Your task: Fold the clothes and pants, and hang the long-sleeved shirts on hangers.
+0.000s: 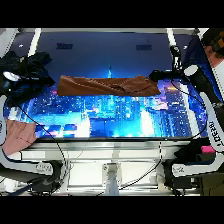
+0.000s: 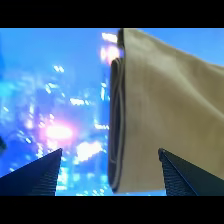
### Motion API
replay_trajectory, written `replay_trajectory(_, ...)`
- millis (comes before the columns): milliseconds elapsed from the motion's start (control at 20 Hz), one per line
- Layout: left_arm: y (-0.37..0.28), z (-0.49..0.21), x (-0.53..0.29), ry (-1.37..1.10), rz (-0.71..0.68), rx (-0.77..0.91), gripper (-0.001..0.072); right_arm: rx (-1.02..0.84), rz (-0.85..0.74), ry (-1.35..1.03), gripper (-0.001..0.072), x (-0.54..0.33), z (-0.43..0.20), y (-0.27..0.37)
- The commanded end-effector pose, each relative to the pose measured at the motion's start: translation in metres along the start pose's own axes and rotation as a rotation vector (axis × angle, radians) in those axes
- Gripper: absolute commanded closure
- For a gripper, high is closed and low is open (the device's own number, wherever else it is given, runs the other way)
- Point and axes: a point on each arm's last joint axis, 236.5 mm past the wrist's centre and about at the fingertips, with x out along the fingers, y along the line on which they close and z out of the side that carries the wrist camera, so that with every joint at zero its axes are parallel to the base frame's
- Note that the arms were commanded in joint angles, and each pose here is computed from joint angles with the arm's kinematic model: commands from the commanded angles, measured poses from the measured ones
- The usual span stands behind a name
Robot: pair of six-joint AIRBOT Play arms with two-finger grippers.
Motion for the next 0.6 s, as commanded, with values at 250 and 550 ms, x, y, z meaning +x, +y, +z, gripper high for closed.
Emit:
replay_trajectory(250,-0.013,-0.019,0.042,0.214,-0.129,-0.13,0.0001,0.0,0.002,0.002,0.0123,0.0,0.0,0.001)
replay_trajectory(550,-0.017,-0.029,0.066,0.224,-0.188,-0.155,0.0002,0.0,0.002,0.002,0.0122,0.0,0.0,0.001)
